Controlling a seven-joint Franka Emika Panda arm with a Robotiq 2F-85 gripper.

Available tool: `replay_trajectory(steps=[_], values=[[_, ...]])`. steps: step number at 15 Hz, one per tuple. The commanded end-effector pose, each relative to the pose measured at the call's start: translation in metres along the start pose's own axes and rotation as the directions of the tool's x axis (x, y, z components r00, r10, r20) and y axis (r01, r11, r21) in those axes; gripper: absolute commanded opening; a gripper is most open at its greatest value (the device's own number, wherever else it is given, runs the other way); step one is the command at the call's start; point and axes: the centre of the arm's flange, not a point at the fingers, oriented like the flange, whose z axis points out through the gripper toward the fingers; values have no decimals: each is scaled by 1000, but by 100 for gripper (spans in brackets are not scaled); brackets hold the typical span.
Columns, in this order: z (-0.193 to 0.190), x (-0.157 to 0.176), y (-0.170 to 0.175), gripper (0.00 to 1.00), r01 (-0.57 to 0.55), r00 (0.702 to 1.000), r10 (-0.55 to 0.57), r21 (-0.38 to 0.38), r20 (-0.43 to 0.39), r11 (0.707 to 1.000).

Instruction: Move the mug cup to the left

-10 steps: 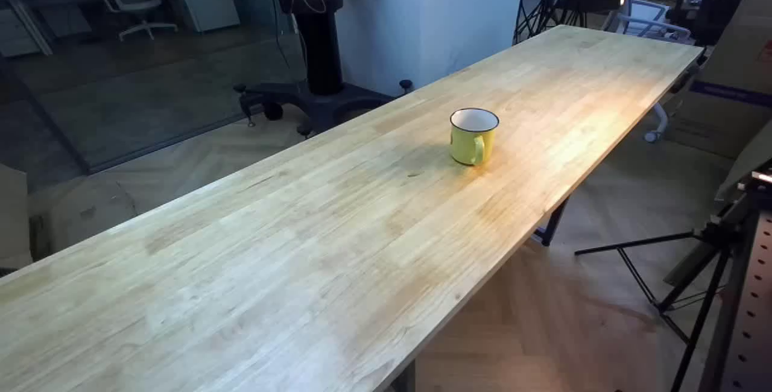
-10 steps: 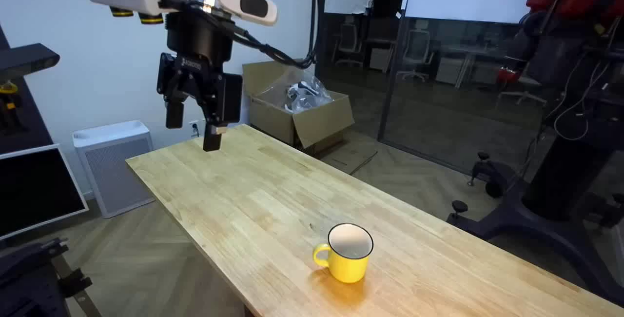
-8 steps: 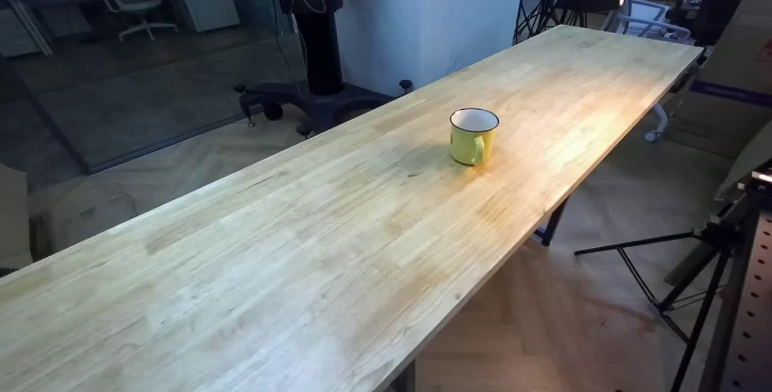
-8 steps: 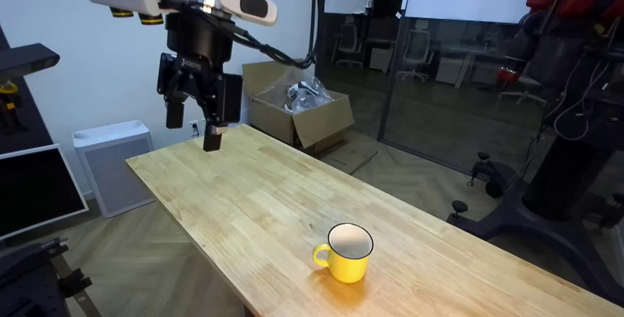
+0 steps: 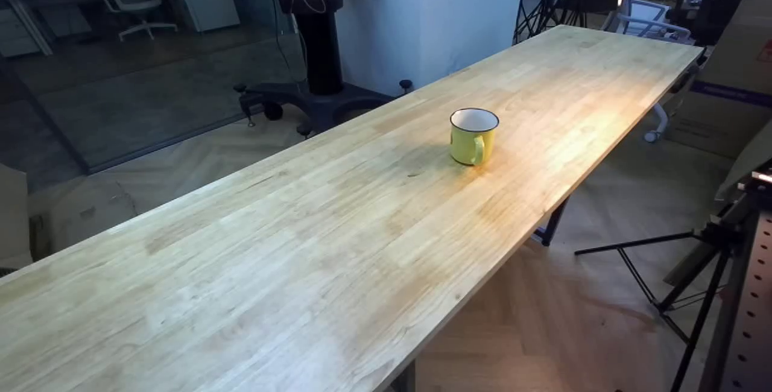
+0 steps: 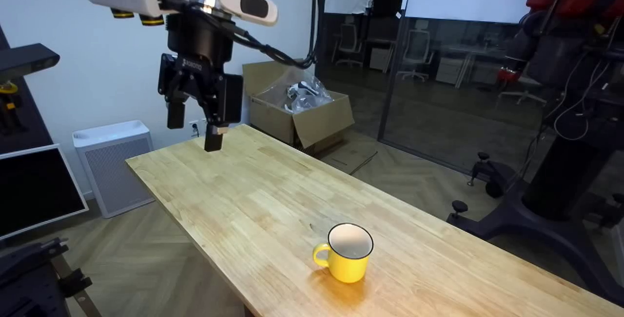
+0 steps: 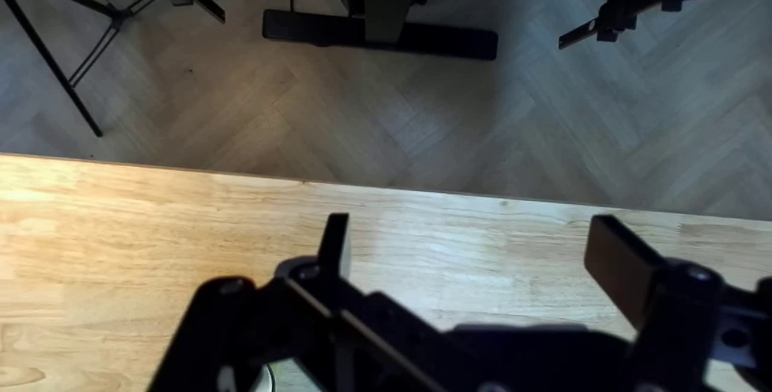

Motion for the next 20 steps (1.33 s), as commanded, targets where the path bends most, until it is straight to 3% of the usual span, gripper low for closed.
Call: replay_trajectory(steps=[1, 5, 8, 10, 12, 15, 18, 20], values=[[-3, 11, 10, 100, -65, 990, 56, -66, -128, 996], [-12, 32, 37, 100, -96, 940, 28, -184, -339, 978], [-19, 44, 57, 100, -134, 870, -3, -242, -493, 961], [-21, 53, 74, 100, -188, 805, 25, -214, -593, 959], [-20, 59, 88, 100, -140, 787, -5, -187, -616, 972], [-15, 69, 102, 100, -36, 785, -55, -133, -617, 991], [1, 80, 109, 100, -12, 817, -13, -39, -576, 999], [8, 81, 113, 100, -64, 844, 47, -13, -534, 998]])
